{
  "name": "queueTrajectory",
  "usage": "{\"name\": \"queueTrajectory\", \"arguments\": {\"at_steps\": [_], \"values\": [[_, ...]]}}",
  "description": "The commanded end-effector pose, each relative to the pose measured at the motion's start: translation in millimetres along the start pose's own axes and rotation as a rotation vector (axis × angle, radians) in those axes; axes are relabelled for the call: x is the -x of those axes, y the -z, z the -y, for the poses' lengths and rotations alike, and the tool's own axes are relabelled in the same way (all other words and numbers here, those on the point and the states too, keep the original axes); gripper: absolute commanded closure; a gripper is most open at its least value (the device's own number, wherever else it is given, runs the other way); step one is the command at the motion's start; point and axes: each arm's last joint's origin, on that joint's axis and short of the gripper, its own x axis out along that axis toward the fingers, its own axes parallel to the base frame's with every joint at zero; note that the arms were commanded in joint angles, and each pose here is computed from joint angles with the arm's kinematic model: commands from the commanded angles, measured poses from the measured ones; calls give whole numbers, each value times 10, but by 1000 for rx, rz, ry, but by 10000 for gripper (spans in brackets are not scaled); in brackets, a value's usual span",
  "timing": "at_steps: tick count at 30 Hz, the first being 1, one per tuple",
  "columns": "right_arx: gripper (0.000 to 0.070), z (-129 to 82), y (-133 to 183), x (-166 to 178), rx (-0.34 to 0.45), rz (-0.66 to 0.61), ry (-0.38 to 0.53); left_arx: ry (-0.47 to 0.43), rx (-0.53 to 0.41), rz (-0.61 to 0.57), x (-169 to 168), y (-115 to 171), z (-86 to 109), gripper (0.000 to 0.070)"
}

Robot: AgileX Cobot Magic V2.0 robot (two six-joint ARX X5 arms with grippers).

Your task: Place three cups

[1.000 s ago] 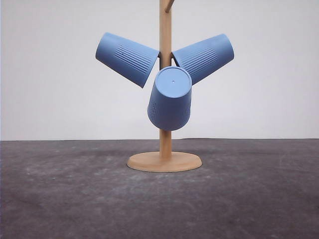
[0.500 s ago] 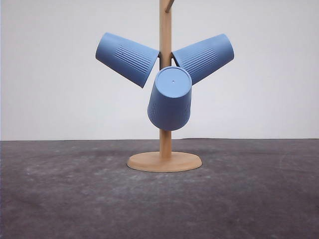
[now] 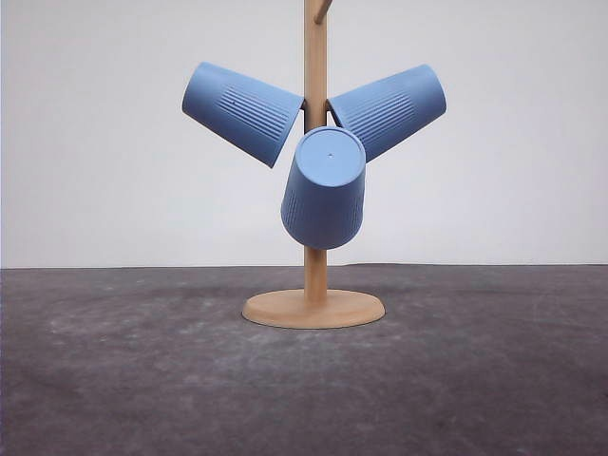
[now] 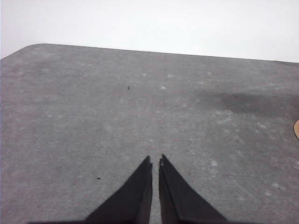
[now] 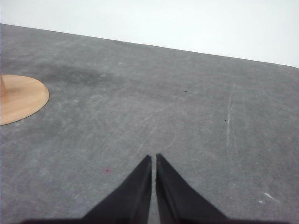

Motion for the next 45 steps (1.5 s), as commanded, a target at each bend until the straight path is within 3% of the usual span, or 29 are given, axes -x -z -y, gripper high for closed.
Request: {"name": "queueTrajectory", "arguments": {"at_steps": [1,45], "values": [[689,0,0,-2,-11,10,3,-1,4,-2,-13,34,-1,700],[689,0,0,-2,-11,10,3,-1,4,-2,-13,34,-1,700]]}}
